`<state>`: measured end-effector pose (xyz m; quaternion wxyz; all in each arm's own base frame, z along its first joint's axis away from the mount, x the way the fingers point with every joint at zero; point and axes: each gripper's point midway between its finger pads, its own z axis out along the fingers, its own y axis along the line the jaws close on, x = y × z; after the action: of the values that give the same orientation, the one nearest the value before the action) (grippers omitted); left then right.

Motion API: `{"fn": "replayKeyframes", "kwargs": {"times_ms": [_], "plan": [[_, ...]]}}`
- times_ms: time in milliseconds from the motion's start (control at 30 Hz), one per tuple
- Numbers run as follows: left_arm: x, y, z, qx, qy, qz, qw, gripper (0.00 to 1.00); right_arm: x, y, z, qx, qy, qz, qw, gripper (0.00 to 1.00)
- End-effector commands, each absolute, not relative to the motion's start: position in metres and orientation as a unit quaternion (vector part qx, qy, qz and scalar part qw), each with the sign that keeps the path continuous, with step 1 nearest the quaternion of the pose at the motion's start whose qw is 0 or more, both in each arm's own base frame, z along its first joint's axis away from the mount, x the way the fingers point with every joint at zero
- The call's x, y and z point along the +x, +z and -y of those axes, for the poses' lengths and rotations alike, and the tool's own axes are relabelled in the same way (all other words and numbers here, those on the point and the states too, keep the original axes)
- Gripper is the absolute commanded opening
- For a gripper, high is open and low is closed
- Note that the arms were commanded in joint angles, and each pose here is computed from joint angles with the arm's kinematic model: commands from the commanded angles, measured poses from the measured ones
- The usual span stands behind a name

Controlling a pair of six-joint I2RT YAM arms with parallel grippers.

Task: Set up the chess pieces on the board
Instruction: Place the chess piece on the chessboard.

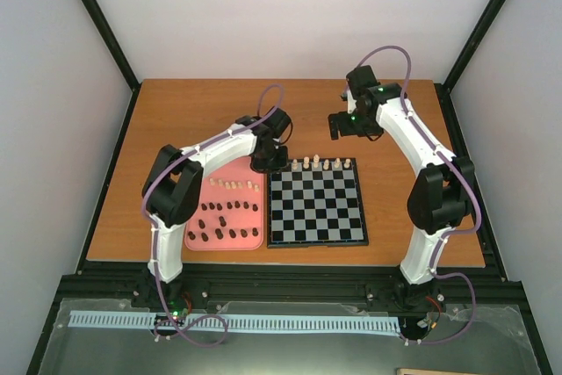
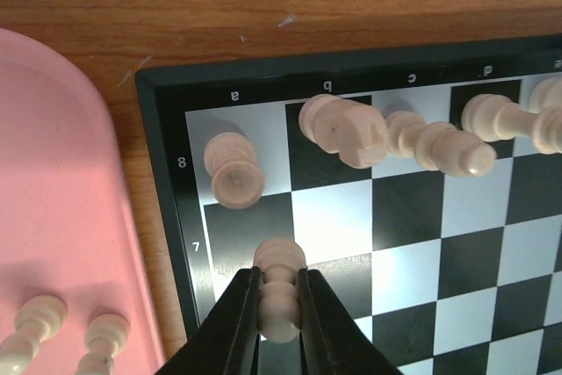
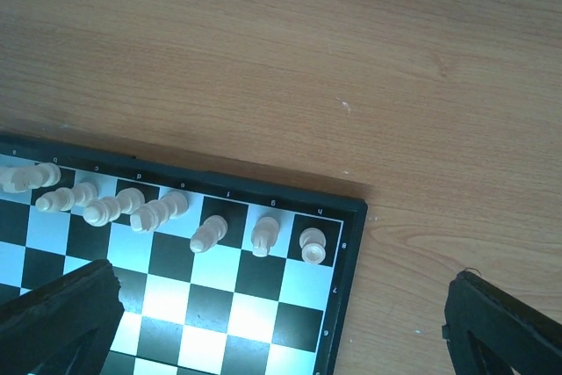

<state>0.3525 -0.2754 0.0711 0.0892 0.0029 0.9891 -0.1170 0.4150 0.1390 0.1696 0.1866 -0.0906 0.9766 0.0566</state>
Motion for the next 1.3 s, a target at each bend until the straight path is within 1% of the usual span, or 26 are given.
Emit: {"fn": "replayKeyframes", "kwargs": {"times_ms": [0, 467, 667, 833, 1100, 1233, 1267], "plan": [[0.351, 0.067, 0.285, -0.006, -0.124, -0.989, 0.075, 0.13, 0.413, 0.182, -0.136, -0.092, 0.069, -0.972, 0.202, 1.0], [0.349, 0.051, 0.28, -0.006, -0.101, -0.993, 0.058, 0.14, 0.415, 0.176, -0.134, -0.087, 0.08, -0.973, 0.197, 1.0], [0.351, 0.047, 0.276, -0.011, -0.092, -0.993, 0.067, 0.15, 0.414, 0.174, -0.134, -0.087, 0.08, -0.974, 0.195, 1.0], [0.352, 0.048, 0.276, -0.011, -0.092, -0.993, 0.067, 0.23, 0.413, 0.174, -0.134, -0.087, 0.082, -0.974, 0.194, 1.0], [0.351, 0.056, 0.274, -0.007, -0.091, -0.993, 0.072, 0.26, 0.413, 0.177, -0.133, -0.087, 0.081, -0.973, 0.197, 1.0], [0.351, 0.075, 0.272, -0.003, -0.093, -0.992, 0.087, 0.3, 0.412, 0.179, -0.133, -0.087, 0.082, -0.973, 0.199, 1.0], [0.351, 0.084, 0.271, -0.002, -0.096, -0.991, 0.095, 0.33, 0.412, 0.179, -0.133, -0.087, 0.082, -0.973, 0.2, 1.0]]}}
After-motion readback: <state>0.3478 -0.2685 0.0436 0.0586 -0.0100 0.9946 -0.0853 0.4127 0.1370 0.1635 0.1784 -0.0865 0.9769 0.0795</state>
